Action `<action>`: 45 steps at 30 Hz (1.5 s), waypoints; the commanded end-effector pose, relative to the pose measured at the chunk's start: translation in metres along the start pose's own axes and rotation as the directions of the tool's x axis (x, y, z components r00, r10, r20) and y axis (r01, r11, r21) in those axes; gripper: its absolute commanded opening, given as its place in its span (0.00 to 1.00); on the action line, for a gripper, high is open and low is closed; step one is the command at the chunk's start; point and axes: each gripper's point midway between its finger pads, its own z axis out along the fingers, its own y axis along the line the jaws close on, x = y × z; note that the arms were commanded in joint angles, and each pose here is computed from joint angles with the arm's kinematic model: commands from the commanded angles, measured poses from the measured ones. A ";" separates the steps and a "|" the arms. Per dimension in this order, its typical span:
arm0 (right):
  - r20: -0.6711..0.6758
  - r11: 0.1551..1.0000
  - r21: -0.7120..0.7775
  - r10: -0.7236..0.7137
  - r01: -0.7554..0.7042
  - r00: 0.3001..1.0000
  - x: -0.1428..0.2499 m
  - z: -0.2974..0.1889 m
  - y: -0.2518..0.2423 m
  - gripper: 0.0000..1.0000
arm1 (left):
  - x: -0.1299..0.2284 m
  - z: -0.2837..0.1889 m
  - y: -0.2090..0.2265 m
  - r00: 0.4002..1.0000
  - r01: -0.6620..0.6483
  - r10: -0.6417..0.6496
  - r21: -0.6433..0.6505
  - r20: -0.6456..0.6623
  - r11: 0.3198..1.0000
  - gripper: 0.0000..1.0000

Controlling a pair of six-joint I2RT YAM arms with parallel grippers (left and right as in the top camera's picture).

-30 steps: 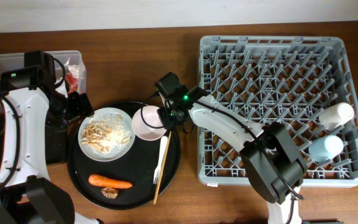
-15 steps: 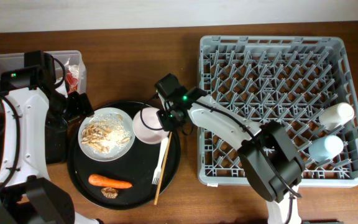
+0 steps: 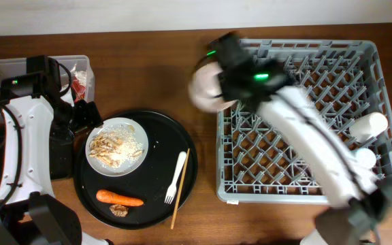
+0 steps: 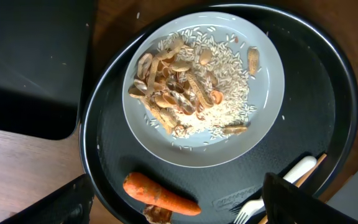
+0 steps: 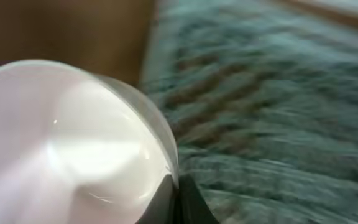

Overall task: Sort waste into correct bins and load items into the dishwasher rack
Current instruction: 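Carry the pink bowl to the rack's back edge and set it down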

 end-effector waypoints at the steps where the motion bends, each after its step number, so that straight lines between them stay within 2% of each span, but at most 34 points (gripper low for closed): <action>1: 0.050 0.905 0.413 0.089 -0.102 0.995 -0.004 -0.018 -0.120 0.04 | -0.002 -0.005 0.002 1.000 0.013 -0.013 -0.002 0.024 1.000 0.86; 2: 0.048 0.859 0.498 0.109 -0.118 0.993 0.000 -0.019 -0.146 0.04 | -0.002 -0.005 0.002 1.000 0.013 -0.013 -0.002 0.024 1.000 0.86; 4: 0.120 0.671 0.707 0.197 -0.223 0.973 0.010 -0.033 -0.207 0.04 | -0.002 -0.005 0.002 1.000 0.013 -0.013 -0.002 0.024 1.000 0.86; 6: 0.171 0.551 0.780 0.268 -0.297 0.948 0.022 -0.036 -0.242 0.04 | -0.002 -0.005 0.002 1.000 0.013 -0.012 -0.002 0.025 1.000 0.86; 10: 0.194 0.420 0.846 0.332 -0.329 0.923 0.039 -0.023 -0.286 0.04 | -0.005 -0.005 0.001 0.999 0.012 -0.012 0.000 0.034 1.000 0.86; 14: 0.179 0.337 0.883 0.403 -0.328 0.898 0.058 0.012 -0.325 0.04 | -0.005 -0.005 0.001 0.999 0.011 -0.012 0.002 0.034 1.000 0.86; 17: 0.150 0.345 0.886 0.419 -0.310 0.895 0.065 0.045 -0.327 0.04 | -0.004 -0.005 0.001 0.999 0.012 -0.012 0.001 0.030 1.000 0.86; 24: 0.038 0.445 0.859 0.437 -0.252 0.899 0.079 0.105 -0.305 0.04 | -0.003 -0.005 -0.004 1.000 0.007 -0.007 0.023 0.025 1.000 0.86; 34: -0.035 0.523 0.826 0.417 -0.208 0.908 0.086 0.126 -0.276 0.04 | -0.005 -0.005 -0.005 0.999 0.006 -0.007 0.028 0.034 1.000 0.86; 39: -0.123 0.532 0.837 0.406 -0.125 0.906 0.122 0.139 -0.268 0.04 | -0.007 -0.005 -0.006 0.999 0.005 -0.006 0.030 0.043 1.000 0.87; 40: -0.119 0.523 0.844 0.401 -0.120 0.908 0.121 0.137 -0.269 0.04 | -0.007 -0.005 -0.006 0.999 0.005 -0.006 0.030 0.042 1.000 0.91; 45: -0.088 0.443 0.892 0.363 -0.089 0.928 0.113 0.119 -0.281 0.04 | -0.007 -0.005 -0.006 0.999 0.005 -0.006 0.030 0.043 1.000 0.92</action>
